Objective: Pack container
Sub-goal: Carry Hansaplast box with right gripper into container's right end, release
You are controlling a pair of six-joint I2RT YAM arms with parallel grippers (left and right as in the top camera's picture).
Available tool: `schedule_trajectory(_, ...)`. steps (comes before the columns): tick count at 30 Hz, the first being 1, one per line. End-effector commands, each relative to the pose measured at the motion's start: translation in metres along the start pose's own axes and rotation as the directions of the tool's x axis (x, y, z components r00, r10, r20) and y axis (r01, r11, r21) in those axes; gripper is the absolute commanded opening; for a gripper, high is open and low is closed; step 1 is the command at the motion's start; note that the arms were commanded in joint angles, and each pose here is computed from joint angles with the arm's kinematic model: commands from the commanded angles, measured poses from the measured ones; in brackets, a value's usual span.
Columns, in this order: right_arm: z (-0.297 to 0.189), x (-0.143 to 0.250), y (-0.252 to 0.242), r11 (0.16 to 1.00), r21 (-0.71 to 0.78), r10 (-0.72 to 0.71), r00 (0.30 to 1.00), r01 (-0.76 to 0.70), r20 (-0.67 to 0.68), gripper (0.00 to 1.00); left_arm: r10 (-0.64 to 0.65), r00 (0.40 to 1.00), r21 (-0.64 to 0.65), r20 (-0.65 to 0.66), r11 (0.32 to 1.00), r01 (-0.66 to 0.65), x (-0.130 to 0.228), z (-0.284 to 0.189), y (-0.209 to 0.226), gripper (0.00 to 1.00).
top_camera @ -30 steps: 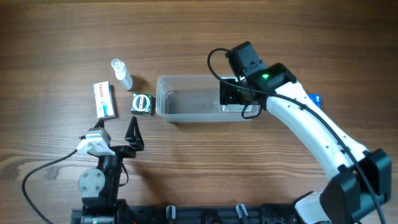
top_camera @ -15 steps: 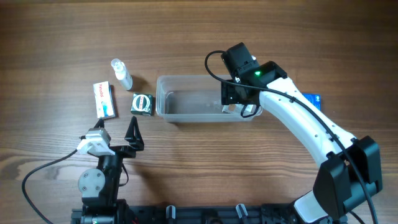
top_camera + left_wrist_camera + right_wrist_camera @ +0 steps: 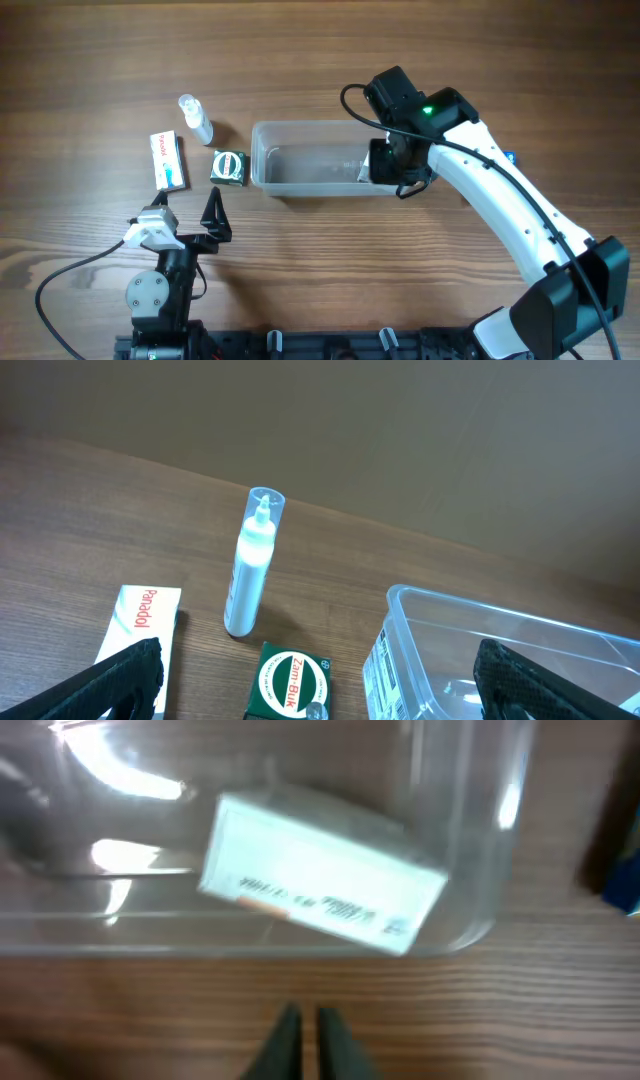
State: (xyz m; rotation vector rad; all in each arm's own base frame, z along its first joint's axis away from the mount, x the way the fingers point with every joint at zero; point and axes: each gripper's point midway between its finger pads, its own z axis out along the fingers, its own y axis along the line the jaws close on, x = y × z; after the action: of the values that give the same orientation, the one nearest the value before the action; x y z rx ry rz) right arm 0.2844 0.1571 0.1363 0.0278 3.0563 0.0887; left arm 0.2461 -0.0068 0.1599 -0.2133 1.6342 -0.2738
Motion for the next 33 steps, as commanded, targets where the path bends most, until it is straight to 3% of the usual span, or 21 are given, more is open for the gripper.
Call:
schedule_trajectory(1, -0.004, 0.004, 0.013, 0.996, -0.083, 0.01, 1.0, -0.011, -0.018, 0.04, 0.022, 1.0, -0.02, 0.003, 1.0, -0.022, 0.001, 0.0, 0.005, 1.0)
schedule_trajectory(20, 0.041, 0.005, -0.004, 1.0, 0.015, 0.009, 0.999, -0.009, -0.036, 0.04, 0.022, 1.0, -0.02, 0.003, 1.0, -0.022, 0.001, 0.0, 0.005, 1.0)
schedule_trajectory(27, 0.037, -0.039, -0.02, 0.987, 0.15, -0.077, 0.983, 0.052, 0.167, 0.04, 0.022, 1.0, -0.02, 0.003, 1.0, -0.022, 0.001, 0.0, 0.005, 1.0)
schedule_trajectory(33, 0.036, -0.046, -0.019, 0.986, 0.153, -0.102, 0.976, 0.073, 0.193, 0.04, 0.022, 1.0, -0.02, 0.003, 1.0, -0.022, 0.001, 0.0, 0.005, 1.0)
